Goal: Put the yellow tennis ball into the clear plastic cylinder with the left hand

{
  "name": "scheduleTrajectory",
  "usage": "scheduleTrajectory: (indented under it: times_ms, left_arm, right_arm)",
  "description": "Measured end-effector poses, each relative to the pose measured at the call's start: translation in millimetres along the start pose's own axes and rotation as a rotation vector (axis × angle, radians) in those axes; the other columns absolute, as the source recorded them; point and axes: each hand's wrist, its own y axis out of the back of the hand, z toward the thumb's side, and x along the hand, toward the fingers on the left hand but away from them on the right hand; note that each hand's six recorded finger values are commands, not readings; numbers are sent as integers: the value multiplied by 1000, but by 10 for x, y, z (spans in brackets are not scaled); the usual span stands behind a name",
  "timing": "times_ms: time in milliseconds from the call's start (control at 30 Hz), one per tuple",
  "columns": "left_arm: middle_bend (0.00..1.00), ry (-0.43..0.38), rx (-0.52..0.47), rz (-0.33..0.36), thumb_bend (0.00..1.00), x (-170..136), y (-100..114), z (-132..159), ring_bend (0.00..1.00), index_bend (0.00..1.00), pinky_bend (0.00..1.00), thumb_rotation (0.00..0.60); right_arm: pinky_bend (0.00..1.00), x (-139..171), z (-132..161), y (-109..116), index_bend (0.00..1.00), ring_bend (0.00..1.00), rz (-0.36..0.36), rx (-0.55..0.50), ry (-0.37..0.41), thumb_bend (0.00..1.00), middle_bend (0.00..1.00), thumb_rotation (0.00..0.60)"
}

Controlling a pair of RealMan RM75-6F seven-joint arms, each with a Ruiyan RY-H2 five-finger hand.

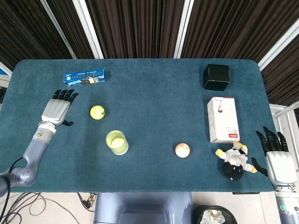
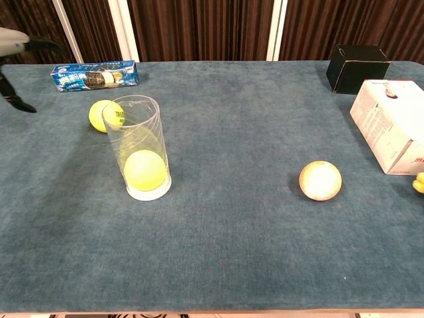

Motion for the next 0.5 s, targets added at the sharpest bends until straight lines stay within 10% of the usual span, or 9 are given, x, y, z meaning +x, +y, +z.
scheduleTrajectory:
  times_ms: [500]
  left_arm:
    - [68,-73,8,-32,2,510,-278,632,25,128,101,600]
  right_arm:
    - [44,-11,-21,-19,132,107,7,14,-10,352,35,600]
